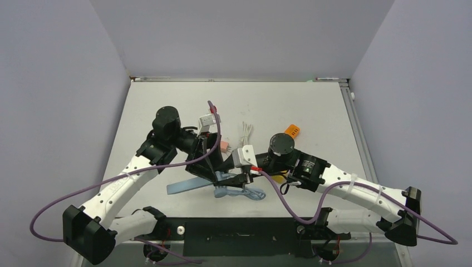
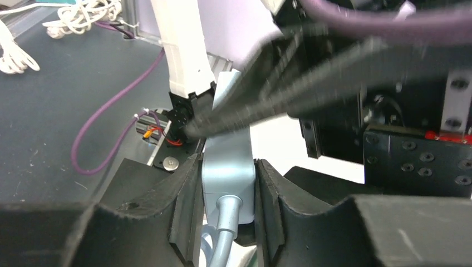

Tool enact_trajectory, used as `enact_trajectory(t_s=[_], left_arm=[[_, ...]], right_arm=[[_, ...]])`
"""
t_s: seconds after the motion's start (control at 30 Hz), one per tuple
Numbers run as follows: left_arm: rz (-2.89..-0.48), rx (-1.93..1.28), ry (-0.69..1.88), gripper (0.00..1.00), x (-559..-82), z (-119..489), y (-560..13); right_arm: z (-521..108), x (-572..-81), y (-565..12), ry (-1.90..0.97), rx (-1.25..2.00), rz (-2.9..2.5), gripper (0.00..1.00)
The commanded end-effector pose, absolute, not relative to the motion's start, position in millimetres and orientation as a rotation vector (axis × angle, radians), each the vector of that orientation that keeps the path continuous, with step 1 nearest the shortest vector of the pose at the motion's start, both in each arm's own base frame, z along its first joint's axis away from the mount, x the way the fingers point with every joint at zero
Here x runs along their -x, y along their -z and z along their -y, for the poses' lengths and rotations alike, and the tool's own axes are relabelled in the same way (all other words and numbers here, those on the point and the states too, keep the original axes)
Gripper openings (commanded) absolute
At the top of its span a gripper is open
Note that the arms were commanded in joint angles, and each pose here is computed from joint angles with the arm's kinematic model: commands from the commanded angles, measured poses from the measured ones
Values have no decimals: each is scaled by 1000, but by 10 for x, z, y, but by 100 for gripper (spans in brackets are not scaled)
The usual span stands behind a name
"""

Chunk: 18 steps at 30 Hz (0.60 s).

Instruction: Insert the plug

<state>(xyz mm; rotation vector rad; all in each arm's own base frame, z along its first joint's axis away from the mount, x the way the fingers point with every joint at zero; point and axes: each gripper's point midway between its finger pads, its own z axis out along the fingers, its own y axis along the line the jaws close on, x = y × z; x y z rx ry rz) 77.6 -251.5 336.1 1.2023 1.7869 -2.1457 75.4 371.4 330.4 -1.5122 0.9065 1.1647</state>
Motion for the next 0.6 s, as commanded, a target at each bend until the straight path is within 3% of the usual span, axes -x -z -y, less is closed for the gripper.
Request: enact_trajectory(t_s=[0.0,0.33,0.57], left_arm=[[-1512,-1369,2000,98,-727,2476,-3759],[-1462,-1138,1567,96,-1686,1900,-4022],[-1372,-1005,1246,96,-2107,1541,-4032]], right_arm=[[-3690,-855,-3255,-1146,1456,-1007,5],[-3409,-1218,-3065,-1281,1281,-1302,5],[-3514,-1260,-2836,-1405,1205,-1463,5]])
